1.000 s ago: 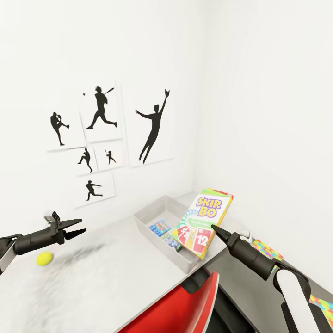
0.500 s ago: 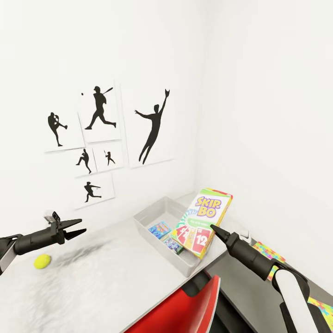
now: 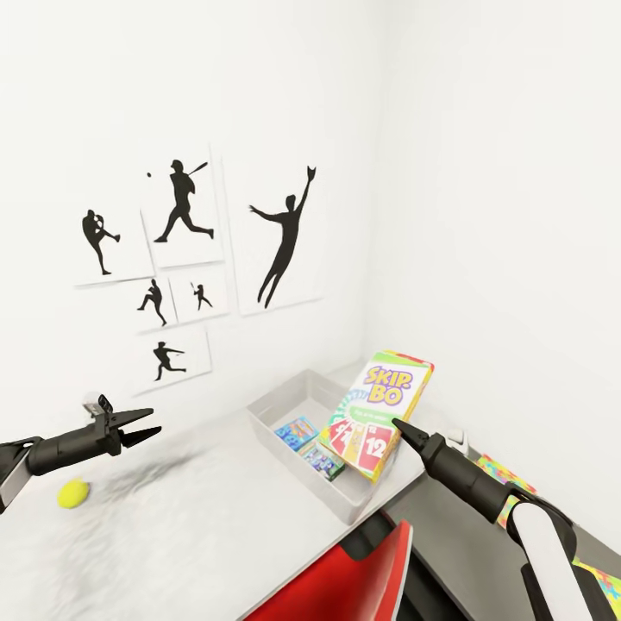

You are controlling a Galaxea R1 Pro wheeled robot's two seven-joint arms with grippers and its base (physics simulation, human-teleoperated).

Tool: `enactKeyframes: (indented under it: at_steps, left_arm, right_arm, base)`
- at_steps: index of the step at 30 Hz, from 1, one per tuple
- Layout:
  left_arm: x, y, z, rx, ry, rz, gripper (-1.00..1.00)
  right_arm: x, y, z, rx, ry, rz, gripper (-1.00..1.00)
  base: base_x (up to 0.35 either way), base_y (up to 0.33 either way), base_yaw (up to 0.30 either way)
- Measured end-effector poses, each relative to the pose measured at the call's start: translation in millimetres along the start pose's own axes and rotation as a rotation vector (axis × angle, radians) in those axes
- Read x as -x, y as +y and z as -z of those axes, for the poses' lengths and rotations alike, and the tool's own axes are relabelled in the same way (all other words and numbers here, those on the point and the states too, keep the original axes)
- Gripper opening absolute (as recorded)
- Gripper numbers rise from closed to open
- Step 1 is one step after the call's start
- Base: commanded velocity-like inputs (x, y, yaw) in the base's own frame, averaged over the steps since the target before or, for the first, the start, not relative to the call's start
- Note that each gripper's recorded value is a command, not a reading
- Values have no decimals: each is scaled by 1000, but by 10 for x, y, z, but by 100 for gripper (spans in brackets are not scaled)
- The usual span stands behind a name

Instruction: Put all the toys in the child's room - the three board games (two on the bed and one on the table), the two jigsaw puzzles on the table, and the tennis ball on the table - inside the toy box on the table in the child's room.

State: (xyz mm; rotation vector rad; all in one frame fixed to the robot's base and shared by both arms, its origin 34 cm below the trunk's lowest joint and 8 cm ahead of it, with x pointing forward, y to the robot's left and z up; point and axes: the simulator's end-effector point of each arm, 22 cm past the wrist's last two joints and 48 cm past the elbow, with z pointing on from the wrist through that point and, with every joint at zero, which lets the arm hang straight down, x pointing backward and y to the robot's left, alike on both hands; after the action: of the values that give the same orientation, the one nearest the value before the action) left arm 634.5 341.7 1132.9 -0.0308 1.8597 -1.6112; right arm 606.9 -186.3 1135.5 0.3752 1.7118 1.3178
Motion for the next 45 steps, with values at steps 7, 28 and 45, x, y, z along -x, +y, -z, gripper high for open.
enactKeyframes:
  at_steps: [7,28,45]
  left_arm:
    - [1,2,-1,0,0,0,100]
    - [6,-1,0,-1,-2,0,100]
    - [6,-2,0,-2,-2,0,100]
  right_arm:
    - [13,3,1,2,-5,1,-100]
    - [4,13,-3,5,-2,1,-100]
    - [4,32,-3,10,-1,2,-100]
  base:
    - [29,-88,0]
    - [1,-64,0]
    - [19,-6,0]
